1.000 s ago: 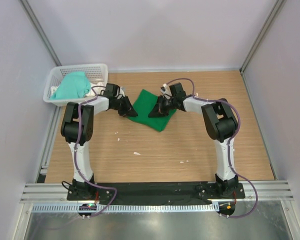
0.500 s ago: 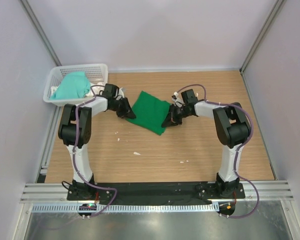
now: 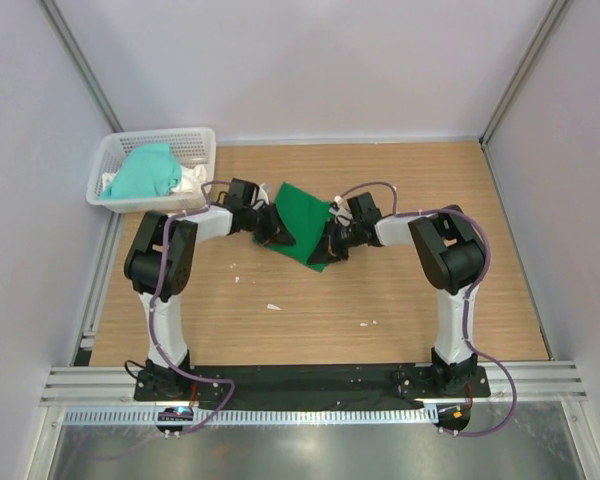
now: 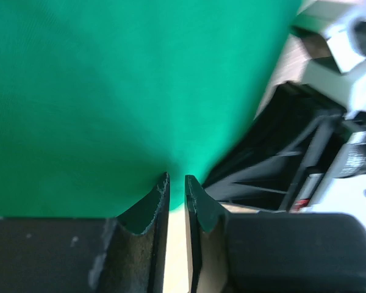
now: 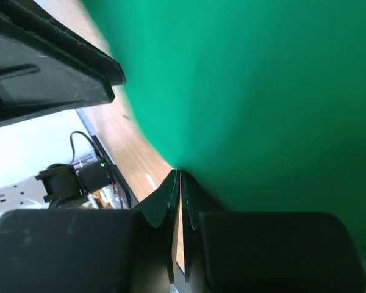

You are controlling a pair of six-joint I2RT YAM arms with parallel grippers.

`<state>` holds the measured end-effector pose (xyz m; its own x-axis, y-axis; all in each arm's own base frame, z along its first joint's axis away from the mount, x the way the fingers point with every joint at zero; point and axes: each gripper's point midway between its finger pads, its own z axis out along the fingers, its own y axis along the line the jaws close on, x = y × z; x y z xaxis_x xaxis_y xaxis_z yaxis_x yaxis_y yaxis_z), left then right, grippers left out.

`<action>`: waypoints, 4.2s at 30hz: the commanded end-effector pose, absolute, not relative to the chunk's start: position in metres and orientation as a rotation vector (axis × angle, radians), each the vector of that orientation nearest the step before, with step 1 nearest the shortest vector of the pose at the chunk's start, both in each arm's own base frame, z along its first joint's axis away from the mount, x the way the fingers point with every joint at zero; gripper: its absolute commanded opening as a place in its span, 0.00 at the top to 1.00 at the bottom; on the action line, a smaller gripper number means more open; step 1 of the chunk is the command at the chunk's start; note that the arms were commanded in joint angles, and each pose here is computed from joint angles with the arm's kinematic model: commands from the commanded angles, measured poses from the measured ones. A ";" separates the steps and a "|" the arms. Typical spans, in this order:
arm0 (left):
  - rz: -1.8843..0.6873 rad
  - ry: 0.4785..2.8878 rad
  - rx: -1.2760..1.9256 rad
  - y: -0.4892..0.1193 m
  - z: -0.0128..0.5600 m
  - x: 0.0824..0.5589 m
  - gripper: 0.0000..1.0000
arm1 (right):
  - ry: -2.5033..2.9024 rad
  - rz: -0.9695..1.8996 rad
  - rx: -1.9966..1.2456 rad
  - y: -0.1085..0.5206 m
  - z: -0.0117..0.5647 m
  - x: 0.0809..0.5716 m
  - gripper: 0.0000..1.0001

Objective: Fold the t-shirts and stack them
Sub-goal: Fold the tshirt, then neatly place the folded tshirt to the corner

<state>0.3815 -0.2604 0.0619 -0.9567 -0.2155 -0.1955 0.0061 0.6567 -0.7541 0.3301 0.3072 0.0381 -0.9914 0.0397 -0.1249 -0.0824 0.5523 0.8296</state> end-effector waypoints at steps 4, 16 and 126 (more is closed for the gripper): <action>-1.142 2.714 -0.125 -0.267 0.003 0.349 0.88 | 2.697 1.414 0.091 0.264 0.015 0.309 0.90; -1.179 2.491 -0.027 -0.270 0.121 0.391 0.68 | 2.400 1.377 0.154 0.236 0.104 0.378 0.83; -1.577 2.165 0.188 -0.253 0.286 0.263 0.67 | 1.831 -0.184 2.028 -0.162 0.067 0.121 0.98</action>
<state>0.2662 -0.2445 0.2620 -0.9085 -0.1766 -0.3788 0.2884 0.3910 -0.8740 0.1304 -0.1544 0.0650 0.1205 0.9376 -0.3261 0.9767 -0.0531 0.2080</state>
